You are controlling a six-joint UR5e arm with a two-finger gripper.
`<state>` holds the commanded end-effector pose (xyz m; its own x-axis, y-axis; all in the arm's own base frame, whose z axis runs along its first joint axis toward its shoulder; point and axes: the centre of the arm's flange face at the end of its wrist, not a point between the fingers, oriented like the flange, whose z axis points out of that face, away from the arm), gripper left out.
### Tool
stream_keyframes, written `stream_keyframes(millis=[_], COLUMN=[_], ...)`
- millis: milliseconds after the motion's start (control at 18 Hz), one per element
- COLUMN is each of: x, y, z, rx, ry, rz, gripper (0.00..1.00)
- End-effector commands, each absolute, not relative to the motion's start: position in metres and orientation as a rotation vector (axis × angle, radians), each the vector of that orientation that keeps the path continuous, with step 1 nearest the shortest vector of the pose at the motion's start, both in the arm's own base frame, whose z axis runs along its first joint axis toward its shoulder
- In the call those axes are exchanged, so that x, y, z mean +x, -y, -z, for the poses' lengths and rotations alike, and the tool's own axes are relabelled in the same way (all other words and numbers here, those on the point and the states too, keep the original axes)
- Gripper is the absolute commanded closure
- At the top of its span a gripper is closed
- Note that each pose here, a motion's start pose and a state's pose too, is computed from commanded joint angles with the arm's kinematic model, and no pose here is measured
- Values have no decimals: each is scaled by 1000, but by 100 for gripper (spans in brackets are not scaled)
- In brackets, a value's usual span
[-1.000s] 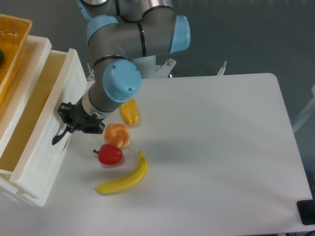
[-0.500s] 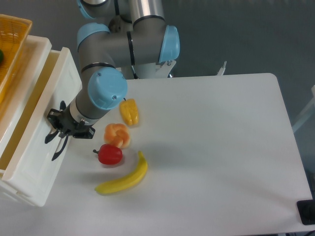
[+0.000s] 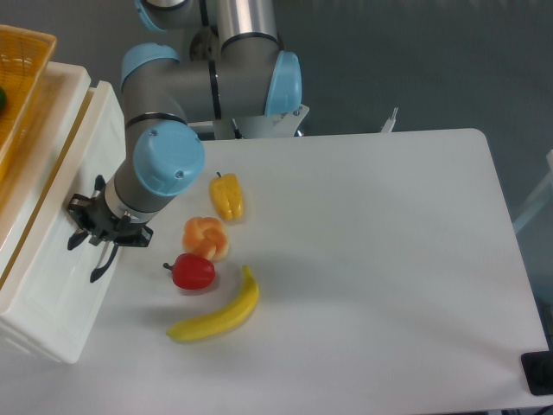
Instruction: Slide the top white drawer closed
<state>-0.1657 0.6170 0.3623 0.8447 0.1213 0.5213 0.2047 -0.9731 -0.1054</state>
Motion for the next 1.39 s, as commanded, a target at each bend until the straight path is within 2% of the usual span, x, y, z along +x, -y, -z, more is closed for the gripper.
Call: stream_keyframes(millis=[611, 722, 778, 889, 1056, 1167, 1389], x=[-165, -179, -194, -215, -251, -279, -336], y=[-621, -614, -609, -601, -583, -569, -538], z=[-366, -371, -371, -371, -371, -370, -363], rx=[-2858, -2864, -2868, -2872, -2894, -2894, -2906], ry=[265, 291, 317, 362, 439, 499, 635], rz=[770, 728, 702, 667, 582, 545, 460], gripper=[100, 100, 94, 76, 65, 52, 45])
